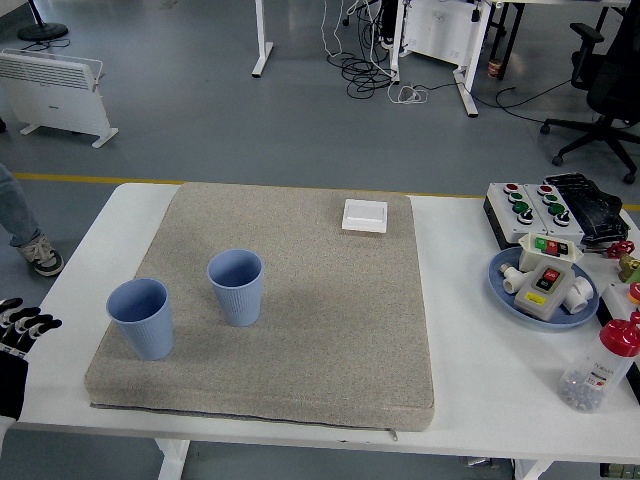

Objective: Push cup pick cup insert cup

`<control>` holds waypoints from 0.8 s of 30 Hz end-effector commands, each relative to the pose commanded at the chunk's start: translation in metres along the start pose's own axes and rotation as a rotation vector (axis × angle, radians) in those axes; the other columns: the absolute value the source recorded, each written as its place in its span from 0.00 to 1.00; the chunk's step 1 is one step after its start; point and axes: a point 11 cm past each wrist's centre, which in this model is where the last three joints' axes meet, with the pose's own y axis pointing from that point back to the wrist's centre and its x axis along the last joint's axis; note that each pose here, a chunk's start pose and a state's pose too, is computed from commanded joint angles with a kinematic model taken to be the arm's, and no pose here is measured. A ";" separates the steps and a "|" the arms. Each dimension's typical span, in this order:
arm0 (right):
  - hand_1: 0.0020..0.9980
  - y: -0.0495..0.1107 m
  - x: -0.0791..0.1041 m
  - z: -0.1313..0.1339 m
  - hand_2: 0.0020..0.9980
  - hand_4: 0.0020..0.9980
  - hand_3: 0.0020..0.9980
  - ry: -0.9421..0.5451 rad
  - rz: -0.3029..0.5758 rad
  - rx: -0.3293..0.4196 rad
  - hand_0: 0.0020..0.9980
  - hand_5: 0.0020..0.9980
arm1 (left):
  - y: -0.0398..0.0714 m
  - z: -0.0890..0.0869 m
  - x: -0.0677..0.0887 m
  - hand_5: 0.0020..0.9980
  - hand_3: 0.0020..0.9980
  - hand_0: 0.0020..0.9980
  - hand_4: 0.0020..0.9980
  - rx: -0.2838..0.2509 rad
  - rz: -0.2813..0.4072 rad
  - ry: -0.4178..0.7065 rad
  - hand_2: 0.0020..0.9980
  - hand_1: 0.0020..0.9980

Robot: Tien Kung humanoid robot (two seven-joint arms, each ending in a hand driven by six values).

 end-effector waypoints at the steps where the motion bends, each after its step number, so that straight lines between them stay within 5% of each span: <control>1: 0.65 0.000 0.000 0.000 0.65 0.13 0.58 0.000 0.000 0.000 0.73 0.47 | 0.001 -0.001 -0.001 1.00 0.47 0.46 0.57 0.005 -0.005 -0.006 0.45 0.46; 13: 0.65 -0.001 0.002 0.004 0.65 0.12 0.58 0.004 0.003 -0.008 0.73 0.47 | 0.004 -0.039 -0.021 1.00 0.46 0.53 0.55 0.169 -0.164 -0.203 0.46 0.48; 16: 0.65 -0.001 0.002 0.005 0.65 0.12 0.58 0.004 0.005 -0.010 0.73 0.47 | 0.002 -0.050 -0.021 1.00 0.47 0.59 0.55 0.245 -0.200 -0.260 0.48 0.51; 24: 0.65 -0.001 0.003 0.004 0.65 0.13 0.58 -0.002 0.003 -0.010 0.73 0.47 | -0.006 -0.057 -0.024 1.00 0.47 0.60 0.55 0.271 -0.239 -0.304 0.48 0.51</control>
